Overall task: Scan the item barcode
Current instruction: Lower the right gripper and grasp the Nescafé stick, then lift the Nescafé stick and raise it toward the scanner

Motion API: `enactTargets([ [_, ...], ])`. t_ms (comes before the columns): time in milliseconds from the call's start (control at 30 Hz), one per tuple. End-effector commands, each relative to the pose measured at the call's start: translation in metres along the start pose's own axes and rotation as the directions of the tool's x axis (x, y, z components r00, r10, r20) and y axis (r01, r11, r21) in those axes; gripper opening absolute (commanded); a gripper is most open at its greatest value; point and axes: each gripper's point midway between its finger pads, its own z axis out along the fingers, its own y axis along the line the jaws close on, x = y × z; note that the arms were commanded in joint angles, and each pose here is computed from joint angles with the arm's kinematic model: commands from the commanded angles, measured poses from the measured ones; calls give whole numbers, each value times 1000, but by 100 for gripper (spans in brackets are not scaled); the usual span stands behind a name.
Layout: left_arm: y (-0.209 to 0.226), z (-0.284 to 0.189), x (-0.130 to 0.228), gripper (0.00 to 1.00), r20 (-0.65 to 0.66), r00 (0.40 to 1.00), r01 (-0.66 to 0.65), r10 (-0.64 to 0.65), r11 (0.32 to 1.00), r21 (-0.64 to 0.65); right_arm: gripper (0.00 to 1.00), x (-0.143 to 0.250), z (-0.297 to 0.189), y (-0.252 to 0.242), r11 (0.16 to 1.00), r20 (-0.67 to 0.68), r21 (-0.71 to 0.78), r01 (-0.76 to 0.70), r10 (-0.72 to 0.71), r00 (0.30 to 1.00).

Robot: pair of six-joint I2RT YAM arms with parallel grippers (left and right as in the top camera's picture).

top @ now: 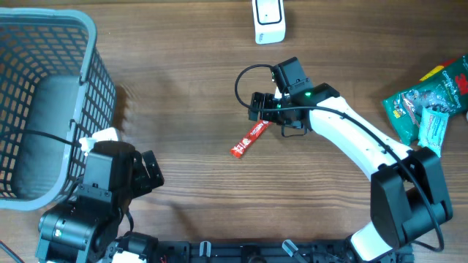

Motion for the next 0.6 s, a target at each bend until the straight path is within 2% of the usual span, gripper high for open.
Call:
enactTargets([
  [0, 0, 0, 0, 100, -1, 1000, -10, 10, 1000, 3, 100, 15, -3, 19, 993, -84, -109, -45, 36, 996],
  [33, 0, 0, 0, 100, -1, 1000, -10, 10, 1000, 2, 95, 18, -3, 23, 990, -101, -126, -56, 43, 994],
  [67, 0, 0, 0, 100, -1, 1000, -10, 10, 1000, 2, 82, 21, -2, 22, 987, -111, -105, -125, 114, 987],
  [133, 0, 0, 0, 100, -1, 1000, -10, 10, 1000, 3, 74, 22, 0, 20, 980, -107, -74, -186, 178, 978],
  [200, 0, 0, 0, 100, -1, 1000, -10, 10, 1000, 3, 73, 25, 10, 13, 970, -75, 1, -242, 241, 968],
  [433, 0, 0, 0, 100, -1, 1000, -10, 10, 1000, 3, 67, 54, 54, 10, 922, -92, 131, -364, 377, 922],
  [533, 0, 0, 0, 100, -1, 1000, -10, 10, 1000, 2, 57, 55, 66, 4, 916, -75, 160, -368, 383, 921],
  [567, 0, 0, 0, 100, -1, 1000, -10, 10, 1000, 3, 57, 54, 68, -1, 907, -56, 178, -383, 398, 916],
])
